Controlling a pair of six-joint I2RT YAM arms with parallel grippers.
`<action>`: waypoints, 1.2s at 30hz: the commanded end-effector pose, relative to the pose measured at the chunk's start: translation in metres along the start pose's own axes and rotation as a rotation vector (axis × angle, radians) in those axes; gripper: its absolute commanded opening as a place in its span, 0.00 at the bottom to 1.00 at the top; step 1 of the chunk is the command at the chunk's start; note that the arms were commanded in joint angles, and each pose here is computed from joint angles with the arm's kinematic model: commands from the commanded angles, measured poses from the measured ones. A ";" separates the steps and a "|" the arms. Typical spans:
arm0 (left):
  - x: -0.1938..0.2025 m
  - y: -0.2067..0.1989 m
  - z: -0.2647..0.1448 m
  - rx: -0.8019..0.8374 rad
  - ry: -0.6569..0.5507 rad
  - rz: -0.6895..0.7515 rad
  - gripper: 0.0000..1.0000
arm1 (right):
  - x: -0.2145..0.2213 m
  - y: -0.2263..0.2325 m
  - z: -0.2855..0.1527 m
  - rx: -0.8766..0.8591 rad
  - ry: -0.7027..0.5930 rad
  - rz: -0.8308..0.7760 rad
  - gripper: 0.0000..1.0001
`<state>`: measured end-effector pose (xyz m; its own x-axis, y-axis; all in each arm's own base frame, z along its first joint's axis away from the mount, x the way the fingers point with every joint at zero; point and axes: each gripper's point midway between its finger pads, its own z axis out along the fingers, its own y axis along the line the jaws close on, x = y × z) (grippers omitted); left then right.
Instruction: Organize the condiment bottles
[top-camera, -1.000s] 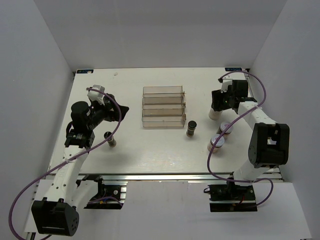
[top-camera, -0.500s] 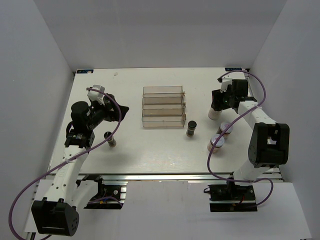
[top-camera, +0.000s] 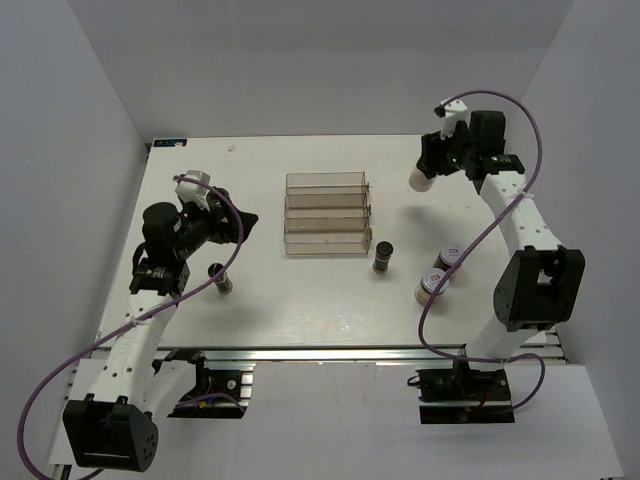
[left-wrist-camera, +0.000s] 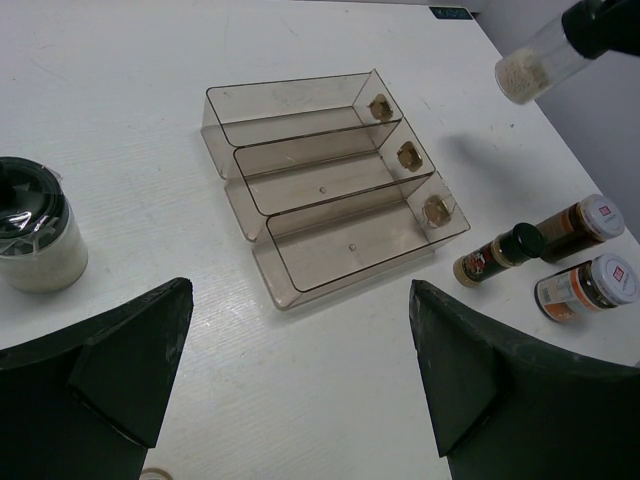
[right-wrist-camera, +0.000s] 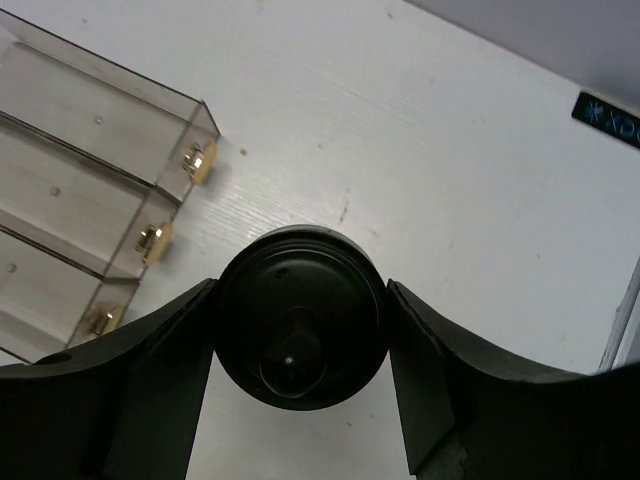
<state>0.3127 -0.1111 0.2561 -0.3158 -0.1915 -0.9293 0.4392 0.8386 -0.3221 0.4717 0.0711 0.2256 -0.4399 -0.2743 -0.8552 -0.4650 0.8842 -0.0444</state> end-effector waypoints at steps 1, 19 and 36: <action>-0.001 -0.001 0.000 0.008 0.005 0.014 0.98 | -0.048 0.036 0.009 -0.086 -0.087 -0.081 0.00; 0.009 0.013 0.006 -0.046 0.051 0.015 0.98 | -0.127 0.142 0.101 -0.290 -0.186 -0.174 0.00; 0.013 0.016 0.008 -0.051 0.070 0.011 0.98 | -0.079 0.156 0.152 -0.330 -0.108 -0.169 0.00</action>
<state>0.3201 -0.1051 0.2249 -0.3981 -0.1554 -0.9041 0.3884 0.8643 -0.3196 0.5410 0.2803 0.1717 -0.3683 -0.3870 -0.8453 -0.7426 0.6696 0.0170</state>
